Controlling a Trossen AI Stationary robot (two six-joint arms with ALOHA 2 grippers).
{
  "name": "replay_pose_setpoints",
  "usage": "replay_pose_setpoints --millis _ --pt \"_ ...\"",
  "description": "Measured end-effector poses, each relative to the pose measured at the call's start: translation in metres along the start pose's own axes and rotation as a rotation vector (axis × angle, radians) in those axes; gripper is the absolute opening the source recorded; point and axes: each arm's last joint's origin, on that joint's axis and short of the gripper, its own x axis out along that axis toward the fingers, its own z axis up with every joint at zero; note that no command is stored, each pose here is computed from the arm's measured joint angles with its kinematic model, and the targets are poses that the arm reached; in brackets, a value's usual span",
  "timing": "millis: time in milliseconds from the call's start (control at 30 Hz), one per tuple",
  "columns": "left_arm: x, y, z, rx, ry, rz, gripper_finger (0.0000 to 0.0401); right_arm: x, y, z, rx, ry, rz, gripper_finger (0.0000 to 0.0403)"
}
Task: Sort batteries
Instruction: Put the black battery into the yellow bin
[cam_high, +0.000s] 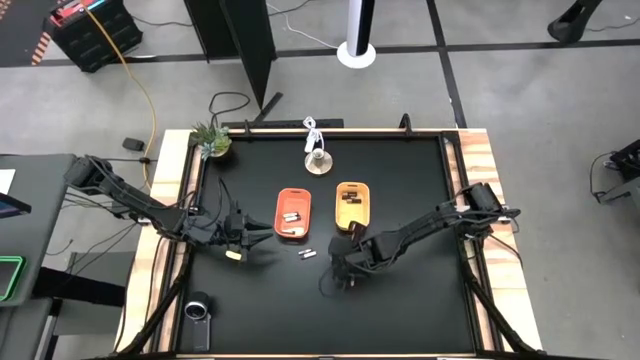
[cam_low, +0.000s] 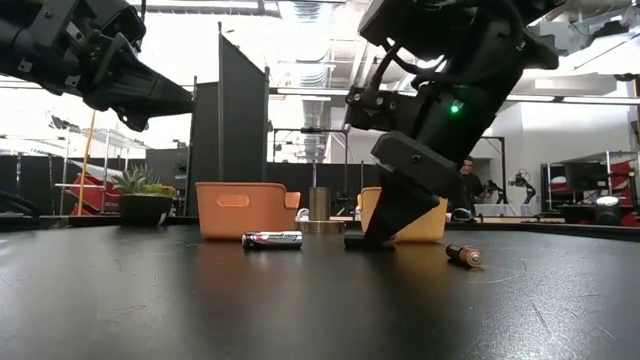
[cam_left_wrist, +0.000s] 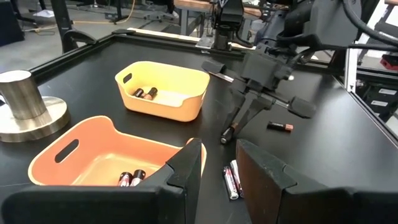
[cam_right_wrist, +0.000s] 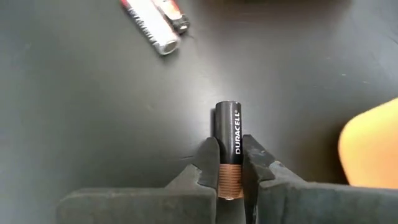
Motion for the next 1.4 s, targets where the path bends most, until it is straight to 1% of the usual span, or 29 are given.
replay_pose_setpoints --millis 167,367,433,767,900,1000,1100,1167,1233,1300,1400 --pt "0.000 0.000 0.000 0.010 -0.001 0.000 0.0098 -0.003 0.002 0.001 -0.011 -0.005 0.017 0.0034" --pt "0.000 0.000 0.000 0.018 -0.001 0.000 0.0098 -0.013 0.004 0.002 -0.056 -0.027 0.037 0.0035" --pt "0.000 0.000 0.000 0.018 0.000 0.000 0.0098 -0.018 0.003 0.004 -0.066 -0.031 0.045 0.0034" --pt "0.000 0.000 0.000 0.025 -0.001 -0.001 0.0098 -0.054 -0.006 0.020 -0.109 -0.143 0.007 0.0034" --pt "0.000 0.000 -0.001 0.046 0.011 -0.008 0.0098 -0.076 -0.022 0.023 -0.128 -0.154 -0.097 0.0035" --pt "0.000 0.000 -0.002 0.078 0.023 -0.018 0.0098 -0.093 -0.042 0.027 -0.108 -0.138 -0.173 0.0035" --pt "0.000 0.000 -0.003 0.089 0.029 -0.016 0.0098 -0.097 -0.066 0.028 -0.067 -0.073 -0.242 0.0036" --pt "0.000 0.000 -0.003 0.100 0.030 -0.016 0.0098 -0.094 -0.079 0.030 -0.049 -0.028 -0.264 0.0041" --pt "0.000 0.000 -0.004 0.106 0.038 -0.015 0.0098 -0.089 -0.089 0.032 -0.045 0.007 -0.263 0.0053" --pt "0.000 0.000 -0.004 0.109 0.043 -0.014 0.0099 -0.079 -0.097 0.034 -0.044 0.041 -0.274 0.0075" --pt "0.000 0.000 -0.004 0.110 0.044 -0.014 0.0108 -0.065 -0.107 0.035 -0.040 0.084 -0.288 0.0126"
